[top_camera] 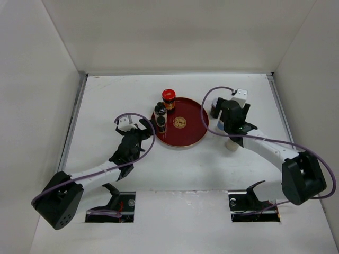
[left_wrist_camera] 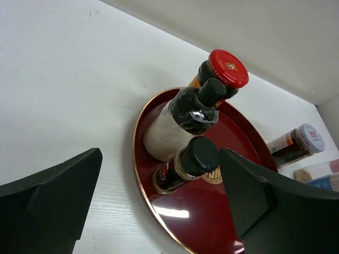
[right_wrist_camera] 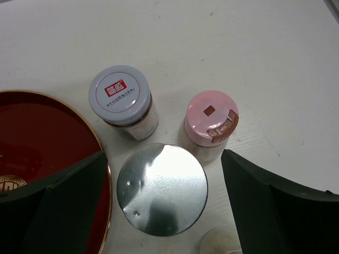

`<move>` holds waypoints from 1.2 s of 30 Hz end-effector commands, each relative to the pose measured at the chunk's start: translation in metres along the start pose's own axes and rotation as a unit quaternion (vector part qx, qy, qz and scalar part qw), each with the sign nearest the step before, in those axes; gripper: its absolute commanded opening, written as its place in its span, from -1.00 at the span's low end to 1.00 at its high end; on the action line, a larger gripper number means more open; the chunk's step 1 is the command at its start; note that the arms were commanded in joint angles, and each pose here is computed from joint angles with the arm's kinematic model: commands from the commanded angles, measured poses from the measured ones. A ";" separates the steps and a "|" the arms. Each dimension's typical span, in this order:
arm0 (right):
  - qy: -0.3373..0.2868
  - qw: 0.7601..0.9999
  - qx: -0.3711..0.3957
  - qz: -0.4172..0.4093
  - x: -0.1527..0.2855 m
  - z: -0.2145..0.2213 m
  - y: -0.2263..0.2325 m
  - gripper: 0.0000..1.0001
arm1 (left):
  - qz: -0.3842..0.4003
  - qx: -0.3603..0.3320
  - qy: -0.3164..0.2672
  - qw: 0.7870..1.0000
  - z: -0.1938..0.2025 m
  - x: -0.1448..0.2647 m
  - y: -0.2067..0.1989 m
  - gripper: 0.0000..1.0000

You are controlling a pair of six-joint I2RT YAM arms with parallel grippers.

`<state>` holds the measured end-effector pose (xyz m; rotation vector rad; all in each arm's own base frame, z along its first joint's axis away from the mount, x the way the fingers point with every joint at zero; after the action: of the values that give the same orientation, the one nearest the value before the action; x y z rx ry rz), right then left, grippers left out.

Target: Organize the condiment bottles

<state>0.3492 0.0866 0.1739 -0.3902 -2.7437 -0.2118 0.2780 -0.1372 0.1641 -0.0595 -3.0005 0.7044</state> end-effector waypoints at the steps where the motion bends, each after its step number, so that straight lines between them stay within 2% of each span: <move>1: -0.008 1.000 -0.019 -0.011 -0.003 -0.012 0.010 0.83 | 0.006 0.028 -0.025 0.999 -0.009 -0.005 -0.005 0.87; 6: -0.004 1.000 -0.023 -0.010 -0.005 -0.009 0.009 0.27 | 0.002 0.029 -0.022 0.999 -0.007 -0.006 -0.003 0.87; 7: -0.013 1.000 -0.027 -0.011 -0.001 -0.014 0.009 0.16 | 0.001 0.029 -0.023 0.999 -0.007 -0.006 -0.003 0.87; 9: -0.047 0.998 -0.043 -0.009 0.009 -0.035 0.007 0.05 | -0.003 0.028 -0.024 0.999 -0.008 -0.007 -0.001 0.87; 13: -0.107 0.992 -0.052 -0.041 0.038 -0.082 0.020 0.01 | -0.010 0.031 -0.026 0.999 -0.008 -0.008 0.003 0.87; 18: -0.126 0.986 -0.057 -0.096 0.052 -0.105 0.059 0.01 | -0.019 0.040 -0.040 0.998 -0.013 -0.005 0.009 0.87; 23: -0.117 0.977 -0.055 -0.168 0.036 -0.102 0.118 0.02 | -0.024 0.042 -0.044 0.998 -0.014 -0.004 0.013 0.87; 30: -0.107 0.970 -0.039 -0.213 -0.009 -0.092 0.189 0.05 | -0.025 0.041 -0.039 0.998 -0.011 -0.006 0.013 0.87; 36: -0.099 0.971 -0.020 -0.218 -0.035 -0.082 0.216 0.07 | -0.026 0.041 -0.040 0.998 -0.011 -0.005 0.014 0.87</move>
<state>0.4541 0.2491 0.1826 0.1049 -2.8104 -0.1835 0.2830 -0.1216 0.1550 0.0508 -2.9984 0.7539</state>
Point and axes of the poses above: each gripper's point midway between its finger pads, its own x axis back along the fingers, its own y axis along the line the jaws close on, z = x × y, the point moved 4 cm from there along x, back along the fingers, and after that the axes turned 3 degrees about -x, right-handed, at the moved point
